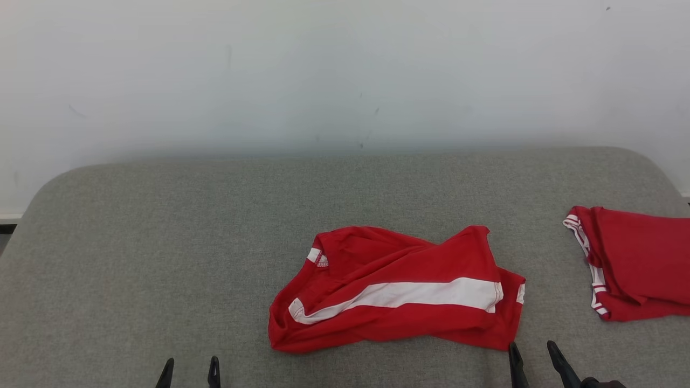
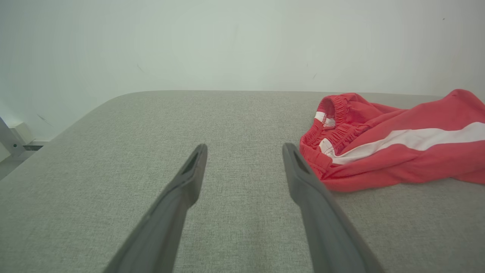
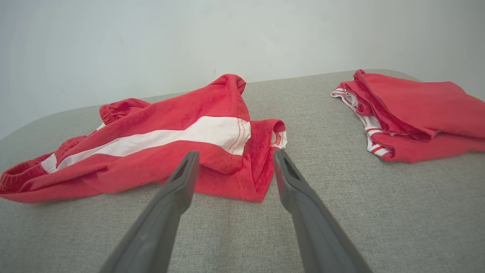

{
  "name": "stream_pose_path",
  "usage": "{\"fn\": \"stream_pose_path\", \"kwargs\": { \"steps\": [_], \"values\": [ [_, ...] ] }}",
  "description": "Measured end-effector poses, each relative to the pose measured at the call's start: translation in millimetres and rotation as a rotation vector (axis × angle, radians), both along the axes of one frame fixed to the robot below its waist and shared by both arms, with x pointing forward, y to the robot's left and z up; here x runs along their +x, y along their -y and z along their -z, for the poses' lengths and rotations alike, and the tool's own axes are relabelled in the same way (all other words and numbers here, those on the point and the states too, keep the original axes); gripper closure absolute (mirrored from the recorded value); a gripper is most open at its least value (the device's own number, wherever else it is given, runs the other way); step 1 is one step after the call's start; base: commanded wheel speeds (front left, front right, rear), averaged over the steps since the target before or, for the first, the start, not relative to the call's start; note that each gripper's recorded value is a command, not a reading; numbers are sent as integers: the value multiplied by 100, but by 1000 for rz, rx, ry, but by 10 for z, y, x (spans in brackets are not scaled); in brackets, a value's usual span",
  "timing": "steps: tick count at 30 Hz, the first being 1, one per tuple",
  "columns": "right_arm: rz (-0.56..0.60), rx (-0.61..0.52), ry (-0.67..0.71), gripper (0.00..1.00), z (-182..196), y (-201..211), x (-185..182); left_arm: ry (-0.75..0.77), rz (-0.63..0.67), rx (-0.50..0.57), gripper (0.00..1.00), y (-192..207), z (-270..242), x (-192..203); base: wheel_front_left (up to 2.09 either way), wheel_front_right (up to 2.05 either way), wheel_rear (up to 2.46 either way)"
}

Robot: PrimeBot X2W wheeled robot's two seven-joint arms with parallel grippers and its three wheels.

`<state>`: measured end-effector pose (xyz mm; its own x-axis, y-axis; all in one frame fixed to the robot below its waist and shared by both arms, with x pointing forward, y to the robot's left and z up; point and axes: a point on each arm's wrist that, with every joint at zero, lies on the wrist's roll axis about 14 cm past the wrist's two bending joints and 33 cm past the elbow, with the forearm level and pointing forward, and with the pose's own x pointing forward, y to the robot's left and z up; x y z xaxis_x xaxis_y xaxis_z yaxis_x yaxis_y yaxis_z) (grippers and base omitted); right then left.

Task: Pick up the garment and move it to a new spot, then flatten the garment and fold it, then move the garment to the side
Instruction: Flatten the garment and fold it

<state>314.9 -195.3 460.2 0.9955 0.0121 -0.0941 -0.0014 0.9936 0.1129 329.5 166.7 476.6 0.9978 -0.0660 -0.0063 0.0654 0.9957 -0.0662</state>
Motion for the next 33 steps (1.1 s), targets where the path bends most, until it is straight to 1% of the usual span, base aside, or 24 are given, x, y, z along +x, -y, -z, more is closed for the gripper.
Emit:
{"fn": "stream_pose_path", "kwargs": {
  "steps": [23,29,33],
  "values": [
    [-3,17,3,0,-13,-21,68,-23,19,-10,0,49,70,3,0,0,0],
    [-15,7,-4,0,-55,-44,129,0,75,-12,0,197,-5,114,0,0,0],
    [-40,-17,-56,0,-57,-46,225,17,168,12,0,417,-71,298,0,0,0]
  ]
}}
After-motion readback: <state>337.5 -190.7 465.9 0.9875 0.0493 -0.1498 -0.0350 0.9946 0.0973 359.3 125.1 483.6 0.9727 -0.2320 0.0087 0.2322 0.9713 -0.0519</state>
